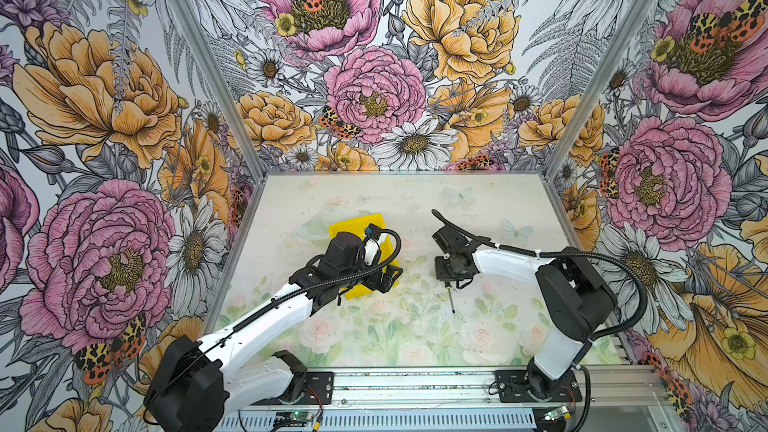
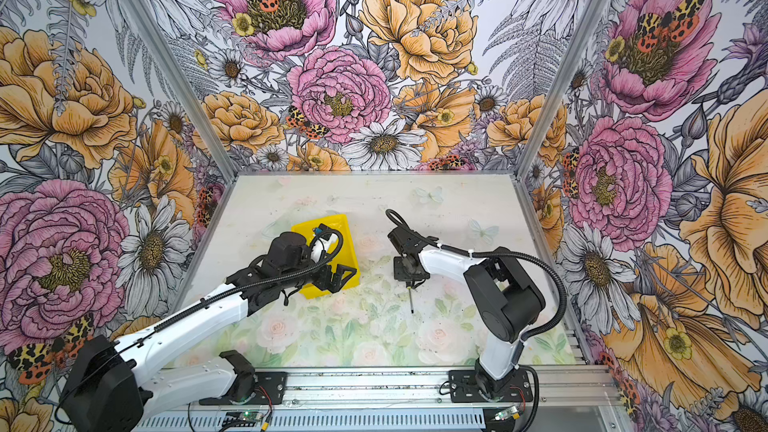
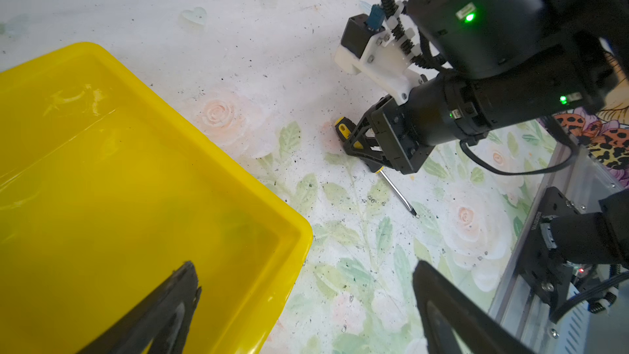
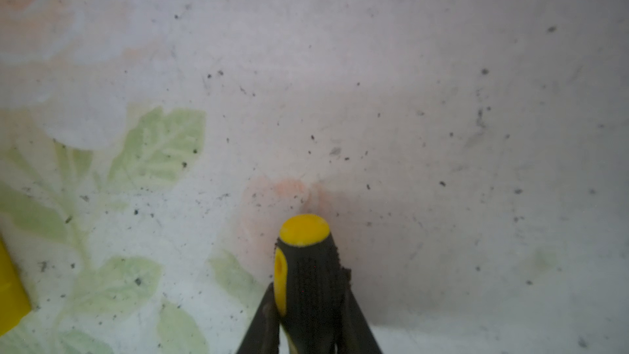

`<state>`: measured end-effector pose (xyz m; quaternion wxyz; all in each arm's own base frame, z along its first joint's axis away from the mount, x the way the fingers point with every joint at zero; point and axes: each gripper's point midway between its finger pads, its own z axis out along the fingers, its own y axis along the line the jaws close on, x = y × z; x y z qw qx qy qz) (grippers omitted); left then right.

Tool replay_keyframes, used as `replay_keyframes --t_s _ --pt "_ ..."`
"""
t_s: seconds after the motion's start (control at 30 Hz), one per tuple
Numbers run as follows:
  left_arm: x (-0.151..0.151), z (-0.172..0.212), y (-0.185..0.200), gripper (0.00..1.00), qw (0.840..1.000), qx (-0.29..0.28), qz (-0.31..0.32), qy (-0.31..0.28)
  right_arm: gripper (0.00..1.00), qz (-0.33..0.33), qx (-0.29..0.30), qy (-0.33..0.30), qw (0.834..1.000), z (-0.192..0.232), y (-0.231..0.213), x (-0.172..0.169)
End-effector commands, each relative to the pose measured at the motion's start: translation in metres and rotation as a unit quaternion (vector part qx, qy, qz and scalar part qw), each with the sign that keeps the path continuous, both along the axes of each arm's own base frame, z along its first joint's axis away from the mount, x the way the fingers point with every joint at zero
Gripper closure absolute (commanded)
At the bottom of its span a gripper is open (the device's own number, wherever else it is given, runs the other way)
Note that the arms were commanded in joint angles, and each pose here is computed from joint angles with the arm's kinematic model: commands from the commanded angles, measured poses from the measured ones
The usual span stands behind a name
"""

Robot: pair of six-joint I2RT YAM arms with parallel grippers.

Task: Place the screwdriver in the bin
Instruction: 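Lift the screwdriver with the right gripper and carry it over the yellow bin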

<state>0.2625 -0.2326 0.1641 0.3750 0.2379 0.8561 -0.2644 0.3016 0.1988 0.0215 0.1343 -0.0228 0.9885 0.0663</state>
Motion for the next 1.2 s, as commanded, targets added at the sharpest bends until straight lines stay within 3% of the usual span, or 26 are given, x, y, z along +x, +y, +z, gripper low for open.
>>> replay_keyframes --t_s 0.0,0.17,0.4,0.63,0.9,1.17 --pt "0.013 0.018 0.013 0.01 0.999 0.001 0.034 -0.031 0.94 0.009 0.02 -0.03 0.999 0.027 0.016 0.013" --pt "0.034 0.023 0.054 0.01 0.992 0.021 0.12 -0.044 0.93 0.015 0.045 -0.086 0.995 0.079 0.033 0.041" --pt "0.05 0.038 0.101 0.01 0.98 -0.025 0.196 -0.037 0.93 0.041 0.096 -0.148 0.983 0.145 0.077 0.073" --pt "0.058 0.032 0.147 0.01 0.958 -0.044 0.284 -0.012 0.93 0.081 0.164 -0.179 0.967 0.194 0.144 0.086" --pt "0.057 0.029 0.164 0.01 0.949 -0.038 0.312 -0.004 0.93 0.133 0.211 -0.164 0.954 0.192 0.216 0.09" --pt "0.052 0.026 0.17 0.01 0.945 -0.031 0.324 0.004 0.92 0.155 0.217 -0.148 0.952 0.163 0.259 0.095"
